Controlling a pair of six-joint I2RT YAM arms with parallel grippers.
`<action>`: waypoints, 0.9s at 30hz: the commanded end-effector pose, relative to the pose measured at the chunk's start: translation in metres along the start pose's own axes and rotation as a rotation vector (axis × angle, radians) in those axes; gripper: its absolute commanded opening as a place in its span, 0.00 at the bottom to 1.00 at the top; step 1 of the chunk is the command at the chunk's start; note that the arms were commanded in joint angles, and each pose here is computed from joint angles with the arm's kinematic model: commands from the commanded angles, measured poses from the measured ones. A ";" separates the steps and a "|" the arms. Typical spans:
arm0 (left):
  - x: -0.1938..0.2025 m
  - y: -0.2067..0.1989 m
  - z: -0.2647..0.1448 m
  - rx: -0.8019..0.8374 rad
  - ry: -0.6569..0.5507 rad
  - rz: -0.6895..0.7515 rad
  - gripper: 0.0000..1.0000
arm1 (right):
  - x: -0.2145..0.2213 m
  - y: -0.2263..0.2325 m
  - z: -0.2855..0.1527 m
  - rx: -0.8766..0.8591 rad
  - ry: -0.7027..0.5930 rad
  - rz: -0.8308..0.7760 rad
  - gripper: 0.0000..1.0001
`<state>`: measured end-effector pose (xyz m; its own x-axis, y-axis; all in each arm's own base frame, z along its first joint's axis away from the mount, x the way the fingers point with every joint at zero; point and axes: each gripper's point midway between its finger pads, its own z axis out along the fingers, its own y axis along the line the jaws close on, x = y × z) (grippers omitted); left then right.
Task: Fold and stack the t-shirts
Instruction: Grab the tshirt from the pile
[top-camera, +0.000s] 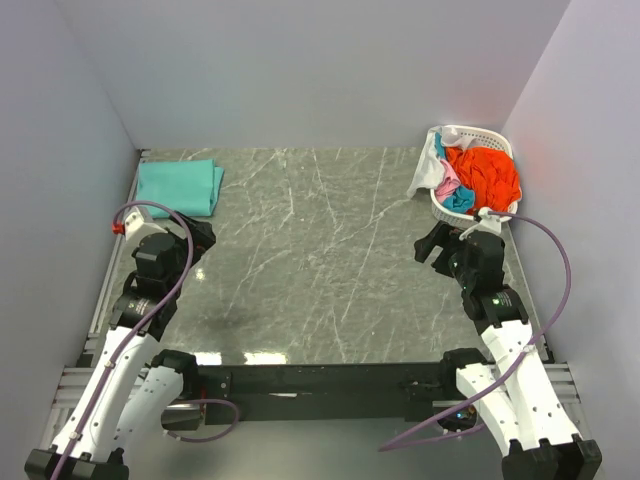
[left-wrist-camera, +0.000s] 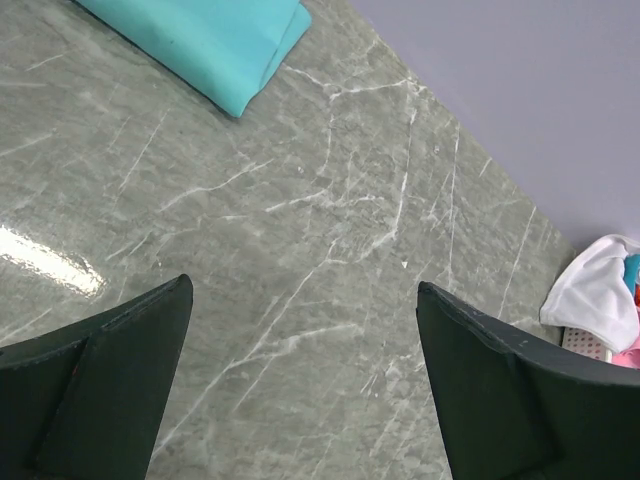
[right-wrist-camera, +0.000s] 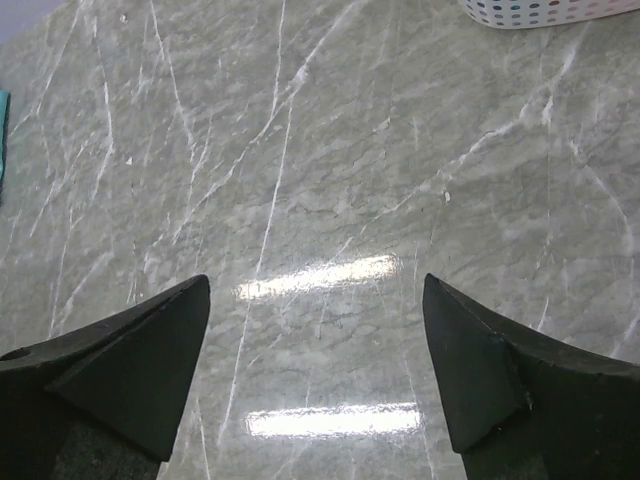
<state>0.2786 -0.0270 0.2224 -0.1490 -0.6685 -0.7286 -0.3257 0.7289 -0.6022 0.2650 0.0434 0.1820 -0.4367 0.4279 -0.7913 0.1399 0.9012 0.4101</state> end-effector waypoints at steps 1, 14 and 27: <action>-0.006 -0.006 0.000 0.022 -0.030 -0.025 0.99 | -0.019 0.005 -0.002 -0.014 -0.079 0.020 0.96; -0.006 -0.013 0.018 0.038 -0.045 0.001 0.99 | -0.027 0.002 0.021 0.040 -0.079 0.058 0.98; -0.008 -0.007 0.044 -0.033 -0.087 0.042 0.99 | -0.102 -0.037 0.043 0.384 -0.055 0.053 0.98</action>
<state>0.3156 -0.0263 0.2007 -0.1522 -0.6358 -0.7567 -0.3643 0.7478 -0.5551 0.3357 0.0007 0.2094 -0.4183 0.4656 -0.7799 0.4003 0.8652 0.3019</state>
